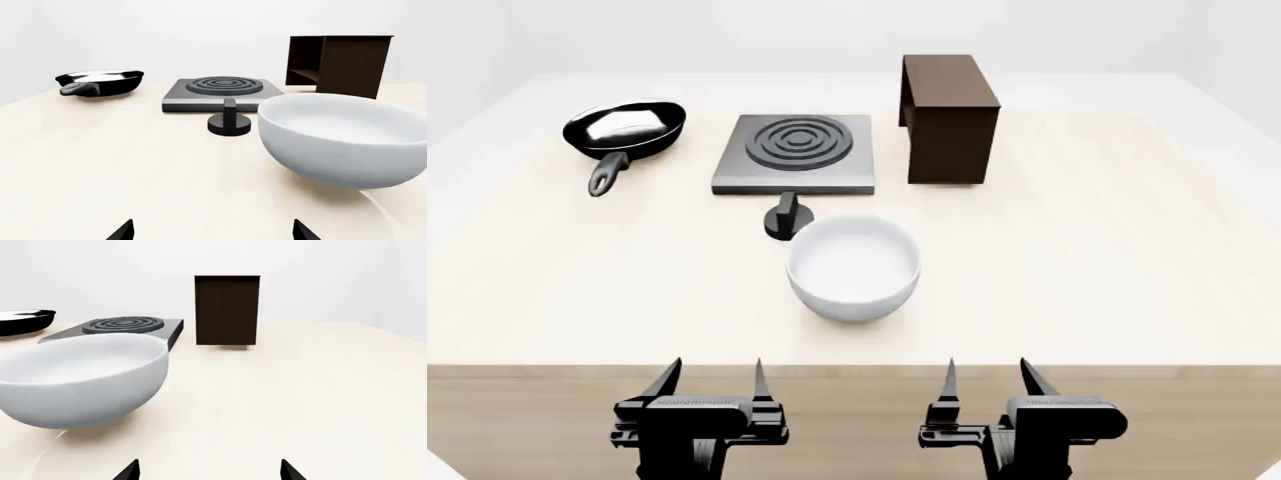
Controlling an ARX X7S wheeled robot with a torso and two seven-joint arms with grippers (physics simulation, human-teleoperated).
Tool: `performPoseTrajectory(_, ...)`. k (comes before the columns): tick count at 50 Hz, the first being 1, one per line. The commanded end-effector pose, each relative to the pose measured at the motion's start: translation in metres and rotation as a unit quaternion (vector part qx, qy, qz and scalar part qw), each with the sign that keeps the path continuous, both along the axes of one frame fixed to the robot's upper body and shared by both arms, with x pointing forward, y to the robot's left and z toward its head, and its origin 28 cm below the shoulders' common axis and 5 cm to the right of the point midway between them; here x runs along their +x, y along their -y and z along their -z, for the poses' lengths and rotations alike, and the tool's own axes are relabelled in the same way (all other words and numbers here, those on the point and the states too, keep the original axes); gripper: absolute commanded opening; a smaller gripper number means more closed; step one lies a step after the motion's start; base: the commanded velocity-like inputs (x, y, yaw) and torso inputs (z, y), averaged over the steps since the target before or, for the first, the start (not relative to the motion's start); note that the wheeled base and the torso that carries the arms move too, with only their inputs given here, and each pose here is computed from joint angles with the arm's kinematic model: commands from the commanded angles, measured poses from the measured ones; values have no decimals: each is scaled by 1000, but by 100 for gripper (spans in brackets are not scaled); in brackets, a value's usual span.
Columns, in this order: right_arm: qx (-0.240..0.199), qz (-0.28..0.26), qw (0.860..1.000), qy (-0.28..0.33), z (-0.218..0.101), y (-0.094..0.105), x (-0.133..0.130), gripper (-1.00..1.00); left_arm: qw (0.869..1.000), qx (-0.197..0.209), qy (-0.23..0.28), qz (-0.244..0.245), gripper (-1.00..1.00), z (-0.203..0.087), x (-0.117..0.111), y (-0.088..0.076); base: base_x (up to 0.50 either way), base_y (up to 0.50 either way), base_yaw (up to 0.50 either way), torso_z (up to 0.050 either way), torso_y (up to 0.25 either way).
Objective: Turn on the stove.
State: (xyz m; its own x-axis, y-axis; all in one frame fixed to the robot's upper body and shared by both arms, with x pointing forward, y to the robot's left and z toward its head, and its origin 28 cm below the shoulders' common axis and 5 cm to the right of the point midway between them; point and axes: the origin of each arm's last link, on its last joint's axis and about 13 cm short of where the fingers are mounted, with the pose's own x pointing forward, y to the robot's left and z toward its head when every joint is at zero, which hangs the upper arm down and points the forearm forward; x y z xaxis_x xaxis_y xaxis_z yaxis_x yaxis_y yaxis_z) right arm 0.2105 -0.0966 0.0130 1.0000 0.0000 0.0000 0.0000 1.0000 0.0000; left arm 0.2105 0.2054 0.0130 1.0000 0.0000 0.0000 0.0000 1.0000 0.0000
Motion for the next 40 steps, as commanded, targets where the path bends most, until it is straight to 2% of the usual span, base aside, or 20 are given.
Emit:
performPoseTrajectory(1, 0, 0, 1000, 0, 1, -1, 0, 100, 1000, 0, 0, 0, 100, 0, 0, 0, 0, 0, 0, 0, 0)
performPoseTrajectory(14, -4, 2, 1000, 1, 0, 0, 0, 100, 1000, -1, 0, 0, 100, 0, -1, 0, 0, 29, 0, 0, 0)
performPoseTrajectory(40, -3, 2, 1000, 2, -1, 0, -1, 100, 1000, 0, -1, -2, 100, 0, 0, 0, 0, 491, 0, 0, 0)
